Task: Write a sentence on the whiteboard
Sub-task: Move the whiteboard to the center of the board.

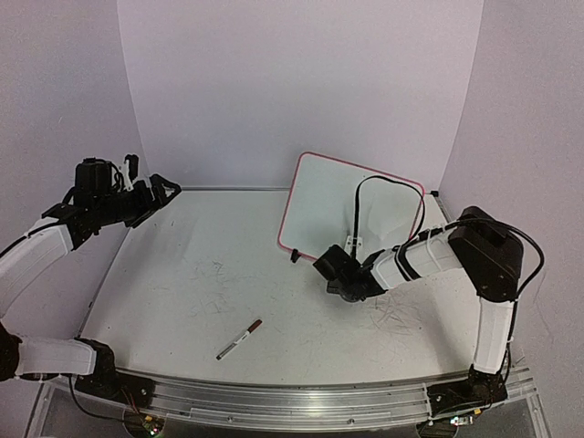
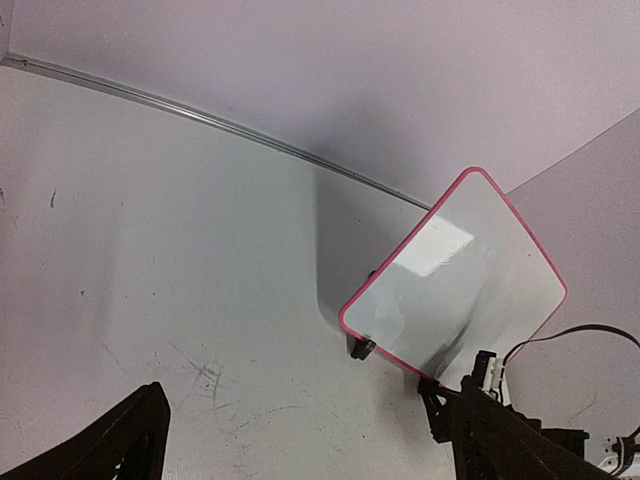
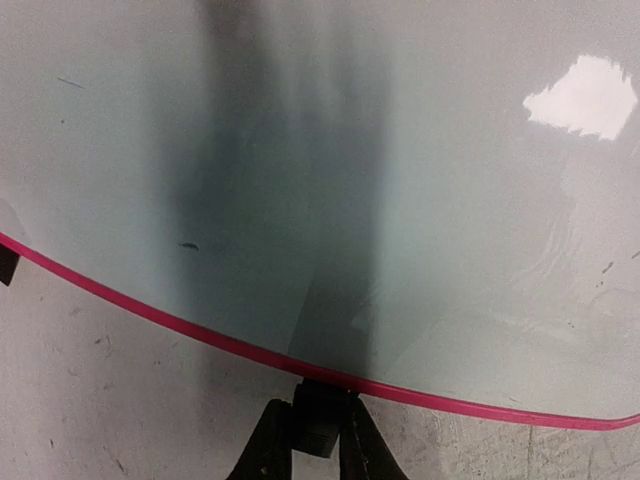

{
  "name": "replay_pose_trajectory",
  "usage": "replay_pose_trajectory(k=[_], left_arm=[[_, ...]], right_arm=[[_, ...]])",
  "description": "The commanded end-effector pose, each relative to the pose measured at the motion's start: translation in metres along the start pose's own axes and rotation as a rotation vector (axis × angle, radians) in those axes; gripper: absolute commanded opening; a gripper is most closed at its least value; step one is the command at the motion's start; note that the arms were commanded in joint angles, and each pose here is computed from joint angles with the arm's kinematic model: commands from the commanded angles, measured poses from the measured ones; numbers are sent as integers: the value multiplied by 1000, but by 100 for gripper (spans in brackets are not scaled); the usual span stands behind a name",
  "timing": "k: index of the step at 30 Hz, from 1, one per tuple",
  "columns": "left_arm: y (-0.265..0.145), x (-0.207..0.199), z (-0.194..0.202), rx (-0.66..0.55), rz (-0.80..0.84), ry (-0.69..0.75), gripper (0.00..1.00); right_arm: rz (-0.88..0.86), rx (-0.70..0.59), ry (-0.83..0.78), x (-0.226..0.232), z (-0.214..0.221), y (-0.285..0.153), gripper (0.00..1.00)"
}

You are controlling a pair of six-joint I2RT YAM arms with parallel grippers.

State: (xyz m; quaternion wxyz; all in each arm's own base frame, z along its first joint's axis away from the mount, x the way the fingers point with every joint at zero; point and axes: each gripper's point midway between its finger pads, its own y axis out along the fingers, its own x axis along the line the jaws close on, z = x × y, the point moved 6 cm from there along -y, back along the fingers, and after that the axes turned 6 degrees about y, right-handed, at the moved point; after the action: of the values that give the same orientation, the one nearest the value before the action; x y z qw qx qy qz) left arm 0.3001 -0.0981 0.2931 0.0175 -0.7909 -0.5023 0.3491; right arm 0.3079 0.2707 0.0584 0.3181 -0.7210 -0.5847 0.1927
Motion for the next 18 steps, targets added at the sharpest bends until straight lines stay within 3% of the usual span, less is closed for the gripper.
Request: replay_pose_trajectory(k=[1,8,18], left_arm=[[0,-2,-2,-29,14,2,100],[2,2,8,-5,17,-43,99],[6,10,39,53,57,-143,99]], right_arm=[[-259,27,-236,28,17,-27,4],[-462,29,-397,31,38,-47,3],[-476,10,-515,35,61,-58,2]])
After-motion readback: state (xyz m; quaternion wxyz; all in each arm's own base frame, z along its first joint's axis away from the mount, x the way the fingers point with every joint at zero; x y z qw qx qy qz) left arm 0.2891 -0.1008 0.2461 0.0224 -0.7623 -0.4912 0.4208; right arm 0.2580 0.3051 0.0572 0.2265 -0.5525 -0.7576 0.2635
